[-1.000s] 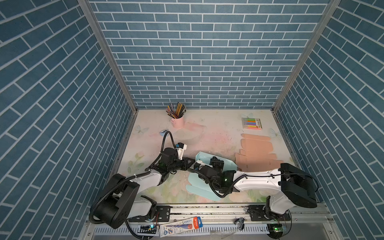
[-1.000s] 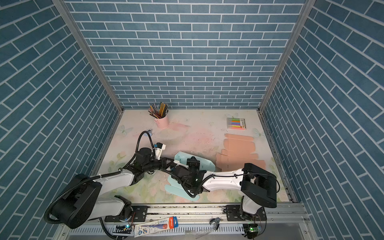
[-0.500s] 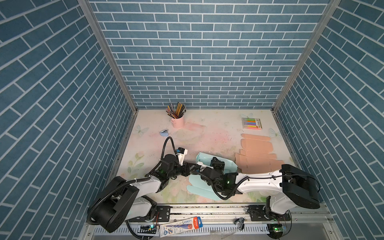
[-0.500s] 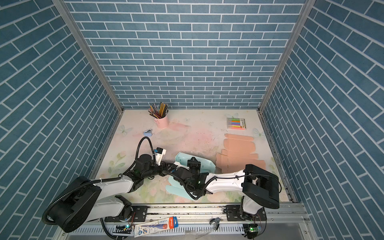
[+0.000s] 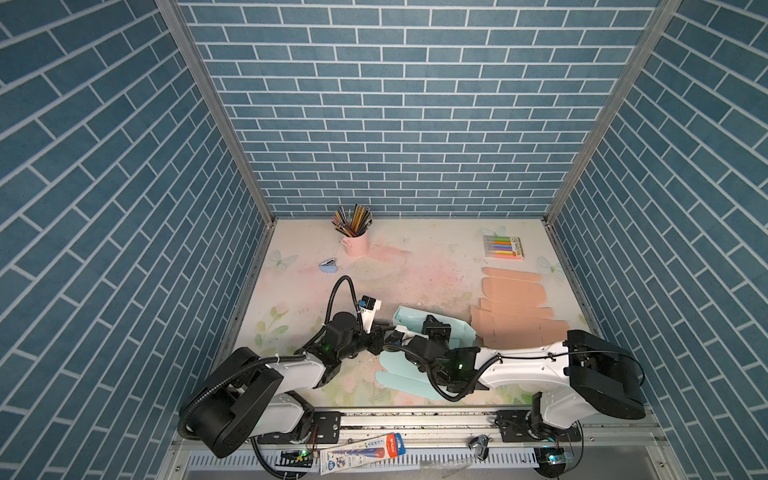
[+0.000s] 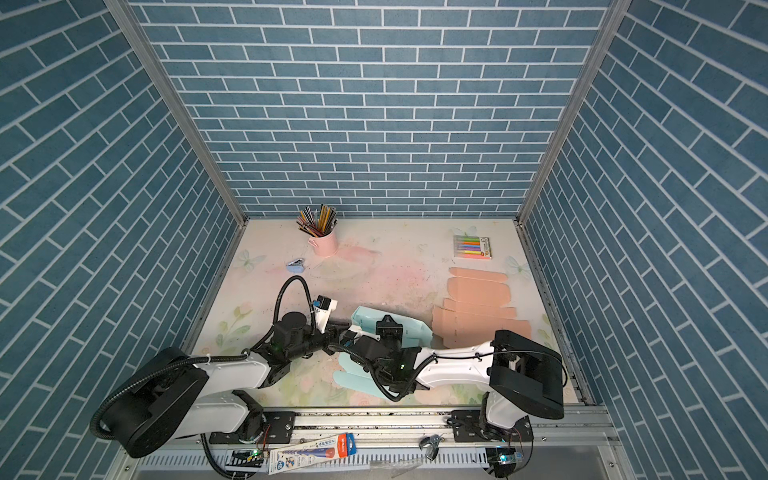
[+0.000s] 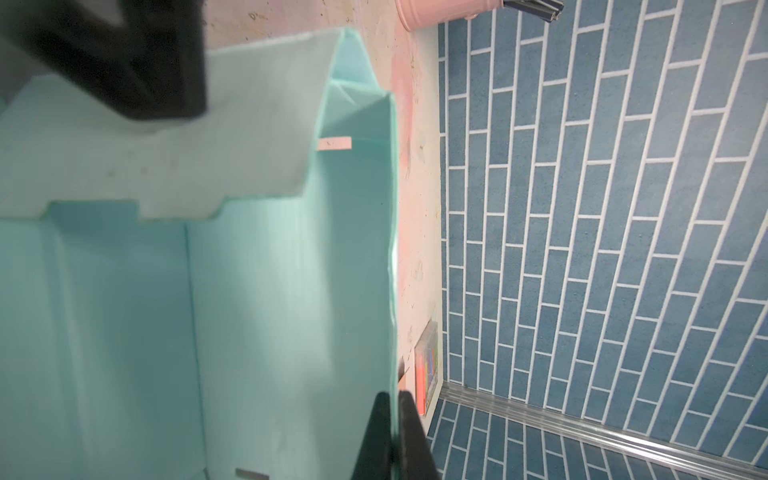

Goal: Fold the paper box
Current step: 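Press the folded walls together with both grippers to form the box corner, then hold the box wall with the left gripper while the right gripper releases and lifts away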

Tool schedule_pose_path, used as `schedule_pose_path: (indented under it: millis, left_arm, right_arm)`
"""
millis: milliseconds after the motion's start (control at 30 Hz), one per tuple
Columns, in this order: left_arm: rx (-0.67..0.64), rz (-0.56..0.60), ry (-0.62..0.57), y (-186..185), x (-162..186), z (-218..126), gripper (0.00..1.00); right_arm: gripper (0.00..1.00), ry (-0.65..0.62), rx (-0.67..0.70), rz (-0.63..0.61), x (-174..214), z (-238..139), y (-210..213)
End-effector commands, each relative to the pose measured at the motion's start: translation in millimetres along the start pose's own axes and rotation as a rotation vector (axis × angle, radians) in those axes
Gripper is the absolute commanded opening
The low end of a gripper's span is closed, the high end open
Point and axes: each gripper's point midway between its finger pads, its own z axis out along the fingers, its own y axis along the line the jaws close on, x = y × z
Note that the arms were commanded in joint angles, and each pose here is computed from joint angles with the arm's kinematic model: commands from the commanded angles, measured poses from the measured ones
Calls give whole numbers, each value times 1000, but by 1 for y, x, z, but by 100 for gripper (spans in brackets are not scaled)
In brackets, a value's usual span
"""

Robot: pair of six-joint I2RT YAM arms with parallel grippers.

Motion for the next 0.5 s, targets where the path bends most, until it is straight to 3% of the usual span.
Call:
schedule_pose_path:
  millis: [0,467]
  left_arm:
    - [-16,76,-48,-1,-7,2,44]
    - [-44,145,-102,-2,-16,6,44]
  right_arm:
    - [0,-43,-9,-7,-7,-6,-3]
    - [0,-48,-35,5,-13,-7,-2]
